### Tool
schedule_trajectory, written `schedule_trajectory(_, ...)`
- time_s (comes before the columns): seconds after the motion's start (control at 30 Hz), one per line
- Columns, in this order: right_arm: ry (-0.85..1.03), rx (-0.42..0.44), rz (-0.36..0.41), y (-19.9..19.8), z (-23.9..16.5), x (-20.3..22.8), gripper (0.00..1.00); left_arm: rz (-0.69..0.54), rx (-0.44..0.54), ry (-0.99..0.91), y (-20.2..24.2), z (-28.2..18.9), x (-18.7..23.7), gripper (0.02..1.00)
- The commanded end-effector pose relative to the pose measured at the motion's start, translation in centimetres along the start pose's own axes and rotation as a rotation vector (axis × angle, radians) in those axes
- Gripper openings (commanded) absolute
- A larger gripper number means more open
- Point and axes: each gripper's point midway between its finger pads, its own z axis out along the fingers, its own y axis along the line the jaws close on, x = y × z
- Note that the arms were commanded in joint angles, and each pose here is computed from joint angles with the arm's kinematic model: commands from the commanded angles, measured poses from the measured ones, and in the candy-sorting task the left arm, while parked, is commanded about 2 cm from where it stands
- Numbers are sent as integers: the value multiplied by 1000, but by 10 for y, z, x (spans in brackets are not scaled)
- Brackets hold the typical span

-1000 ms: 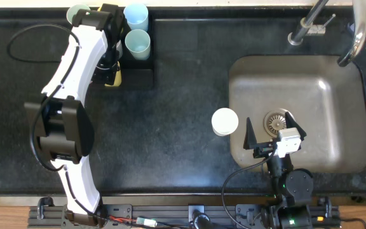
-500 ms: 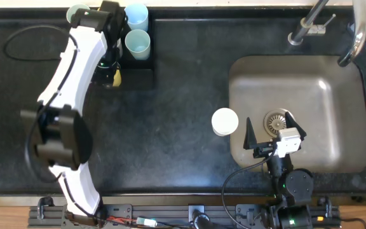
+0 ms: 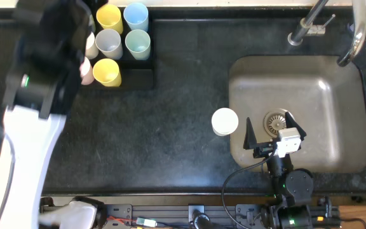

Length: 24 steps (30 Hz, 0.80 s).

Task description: Store Cups

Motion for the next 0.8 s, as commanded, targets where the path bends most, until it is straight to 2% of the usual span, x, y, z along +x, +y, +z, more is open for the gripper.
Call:
schedule_trajectory(0.03, 0, 1, 7, -1, 0, 4, 998, 297, 102, -31, 12, -33, 17, 1000)
schedule_trajectory(0.17, 0, 1, 7, -1, 0, 4, 998, 250, 116, -97, 41, -58, 31, 1000)
schedule_trajectory(0.37, 0, 1, 7, -1, 0, 4, 996, 257, 123, -85, 82, -93, 77, 998)
schedule_trajectory(0.47, 0, 1, 7, -1, 0, 4, 998, 318, 147, -105, 94, -114, 90, 1000)
schedule_trajectory(0.63, 0, 1, 7, -1, 0, 4, 998, 515, 238, -170, 95, -140, 102, 1000)
schedule_trajectory(0.8, 0, 1, 7, -1, 0, 4, 998, 595, 239, -152, 108, -143, 124, 1000)
